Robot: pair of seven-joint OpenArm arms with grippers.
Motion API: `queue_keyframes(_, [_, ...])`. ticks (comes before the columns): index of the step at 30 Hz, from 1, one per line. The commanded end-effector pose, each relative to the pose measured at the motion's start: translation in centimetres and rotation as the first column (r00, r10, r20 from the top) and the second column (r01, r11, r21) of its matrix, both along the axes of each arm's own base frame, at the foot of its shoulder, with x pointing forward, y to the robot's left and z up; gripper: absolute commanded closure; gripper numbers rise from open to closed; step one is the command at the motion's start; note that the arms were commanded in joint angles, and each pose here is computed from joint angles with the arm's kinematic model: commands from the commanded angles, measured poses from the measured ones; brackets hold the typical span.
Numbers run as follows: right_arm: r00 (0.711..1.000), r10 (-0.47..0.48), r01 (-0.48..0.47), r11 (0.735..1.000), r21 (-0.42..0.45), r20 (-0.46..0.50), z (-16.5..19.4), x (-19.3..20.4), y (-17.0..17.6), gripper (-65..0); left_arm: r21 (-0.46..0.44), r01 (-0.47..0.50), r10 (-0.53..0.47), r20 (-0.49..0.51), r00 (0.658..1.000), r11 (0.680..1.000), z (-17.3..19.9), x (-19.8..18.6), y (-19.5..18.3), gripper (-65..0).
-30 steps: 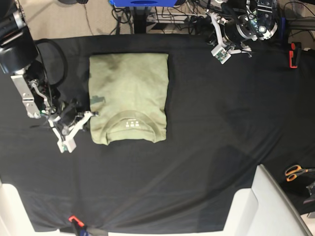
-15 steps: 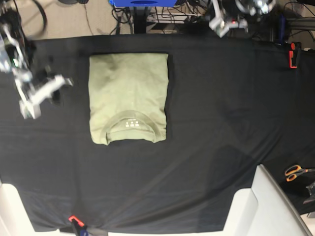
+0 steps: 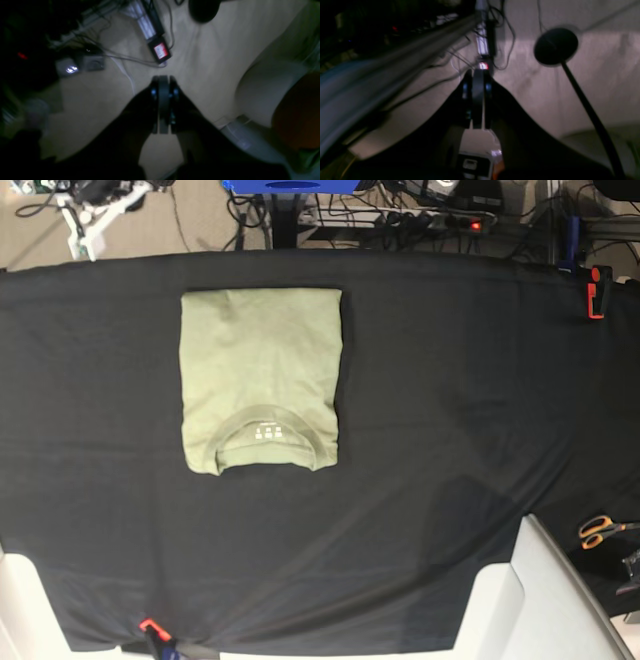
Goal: Fold the T-shirt properly
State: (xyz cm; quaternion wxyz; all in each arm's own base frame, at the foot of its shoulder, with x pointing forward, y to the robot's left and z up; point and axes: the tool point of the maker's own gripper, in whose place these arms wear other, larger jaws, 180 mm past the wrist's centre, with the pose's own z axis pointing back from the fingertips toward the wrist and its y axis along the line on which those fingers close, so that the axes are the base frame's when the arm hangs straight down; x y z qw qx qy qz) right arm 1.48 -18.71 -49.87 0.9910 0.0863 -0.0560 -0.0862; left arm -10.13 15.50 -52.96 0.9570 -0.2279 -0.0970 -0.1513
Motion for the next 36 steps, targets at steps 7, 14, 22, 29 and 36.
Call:
queue_keyframes(7, [0.937,0.246,-0.303,0.926,-0.224,-0.25,-8.2,-4.7,-5.4,-0.6,-0.042,-0.273,0.273,-0.001,0.962,0.961,-5.5,2.3,0.9,0.0])
queue_keyframes(14, [0.829,0.436,-0.492,0.866,-0.088,-0.35,-14.7,-11.5,-4.2,-1.2,-0.067,-0.475,0.475,-0.01,0.88,0.878,-8.8,7.9,0.3,0.0])
queue_keyframes(22, [0.93,0.355,-0.366,0.921,-0.132,-0.094,-15.3,-8.5,-1.8,-1.4,0.137,-0.061,0.055,0.042,0.998,0.989,-11.2,6.8,-1.1,0.0])
queue_keyframes(29, [0.973,0.208,-0.221,0.964,-0.148,-0.1,-15.2,-9.3,-1.8,-1.4,0.219,0.026,-0.029,0.012,1.0,0.975,-11.5,4.1,-0.1,0.0])
queue_keyframes(36, [0.974,0.206,-0.219,0.964,-0.149,-0.094,-15.2,-9.2,-1.8,-1.4,0.222,0.026,-0.03,0.013,0.999,0.975,-11.5,4.1,0.1,0.0])
